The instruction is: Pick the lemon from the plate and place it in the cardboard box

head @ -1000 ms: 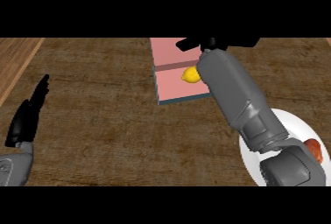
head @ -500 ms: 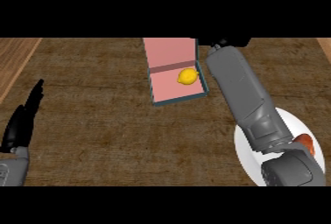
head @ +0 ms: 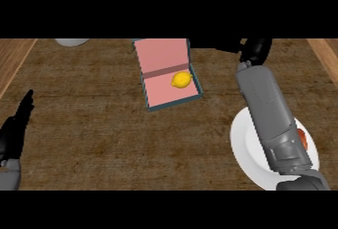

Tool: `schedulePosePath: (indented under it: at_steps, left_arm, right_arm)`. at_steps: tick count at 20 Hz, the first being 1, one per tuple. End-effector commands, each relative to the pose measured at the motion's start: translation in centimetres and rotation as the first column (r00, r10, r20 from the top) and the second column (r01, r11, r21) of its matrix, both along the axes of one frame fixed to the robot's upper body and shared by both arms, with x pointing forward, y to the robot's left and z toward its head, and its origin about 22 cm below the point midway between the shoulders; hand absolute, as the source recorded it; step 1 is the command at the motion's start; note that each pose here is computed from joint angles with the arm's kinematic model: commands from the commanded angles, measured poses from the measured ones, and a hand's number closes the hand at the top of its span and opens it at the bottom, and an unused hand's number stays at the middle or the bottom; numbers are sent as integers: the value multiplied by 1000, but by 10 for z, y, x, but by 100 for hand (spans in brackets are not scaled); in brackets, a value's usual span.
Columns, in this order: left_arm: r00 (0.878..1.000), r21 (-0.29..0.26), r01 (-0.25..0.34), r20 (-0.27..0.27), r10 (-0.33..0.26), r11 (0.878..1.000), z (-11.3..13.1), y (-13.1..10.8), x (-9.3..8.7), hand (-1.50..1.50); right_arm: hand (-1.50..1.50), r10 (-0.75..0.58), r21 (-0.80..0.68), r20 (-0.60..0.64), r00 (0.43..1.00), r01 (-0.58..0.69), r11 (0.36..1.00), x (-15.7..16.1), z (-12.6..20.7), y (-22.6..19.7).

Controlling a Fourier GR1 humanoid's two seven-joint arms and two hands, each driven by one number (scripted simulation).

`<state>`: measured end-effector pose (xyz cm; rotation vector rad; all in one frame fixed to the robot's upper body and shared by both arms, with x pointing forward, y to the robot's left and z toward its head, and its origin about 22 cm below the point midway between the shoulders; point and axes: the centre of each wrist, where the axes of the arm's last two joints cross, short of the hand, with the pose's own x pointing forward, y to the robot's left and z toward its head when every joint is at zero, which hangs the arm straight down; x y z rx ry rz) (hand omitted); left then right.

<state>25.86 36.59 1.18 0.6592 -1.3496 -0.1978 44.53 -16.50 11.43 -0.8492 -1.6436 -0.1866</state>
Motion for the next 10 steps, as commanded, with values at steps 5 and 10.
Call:
schedulePosePath:
  at_steps: [5,10]
  left_arm:
    - [1000,-10,-6,-2,6,1000,5,4,-2,0]
    - [1000,5,-15,0,15,1000,8,-12,5,0]
  right_arm:
    - [-150,-8,-33,-32,999,7,999,-53,-11,-82]
    - [-150,70,-55,-118,991,-77,996,-108,-22,-103]
